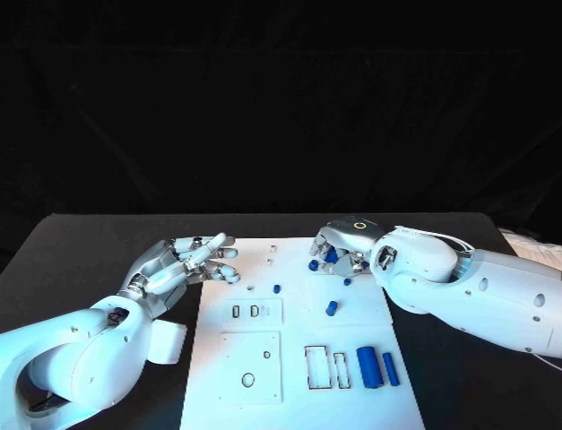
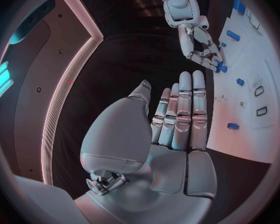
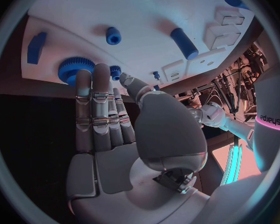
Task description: Assemble the parts on the task board
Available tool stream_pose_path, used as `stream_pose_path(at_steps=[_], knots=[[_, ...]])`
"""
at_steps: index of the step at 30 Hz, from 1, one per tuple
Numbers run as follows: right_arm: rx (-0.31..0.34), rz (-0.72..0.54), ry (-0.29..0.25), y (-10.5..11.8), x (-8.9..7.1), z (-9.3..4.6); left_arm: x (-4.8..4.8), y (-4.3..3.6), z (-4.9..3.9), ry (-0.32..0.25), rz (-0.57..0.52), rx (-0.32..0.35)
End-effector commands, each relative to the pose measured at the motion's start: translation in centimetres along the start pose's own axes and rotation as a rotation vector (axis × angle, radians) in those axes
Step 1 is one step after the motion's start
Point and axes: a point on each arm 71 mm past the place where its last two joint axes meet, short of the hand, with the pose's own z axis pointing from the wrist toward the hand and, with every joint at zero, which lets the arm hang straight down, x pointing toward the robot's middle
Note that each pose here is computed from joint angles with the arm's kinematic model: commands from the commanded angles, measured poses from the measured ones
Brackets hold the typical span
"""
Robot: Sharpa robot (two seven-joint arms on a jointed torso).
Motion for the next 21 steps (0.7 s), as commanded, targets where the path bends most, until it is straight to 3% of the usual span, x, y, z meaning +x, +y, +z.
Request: stream_pose_path(at_steps=[1,21], knots=[[0.012,-0.052,0.034,-0.09,0.22,0.15,0.26,-0.12,0.03,0.025,-0.015,0.001],[0.004,-0.053,0.046,0.12,0.54,1.06,0.33,-0.13,-0.01,0.028,-0.017,-0.003]])
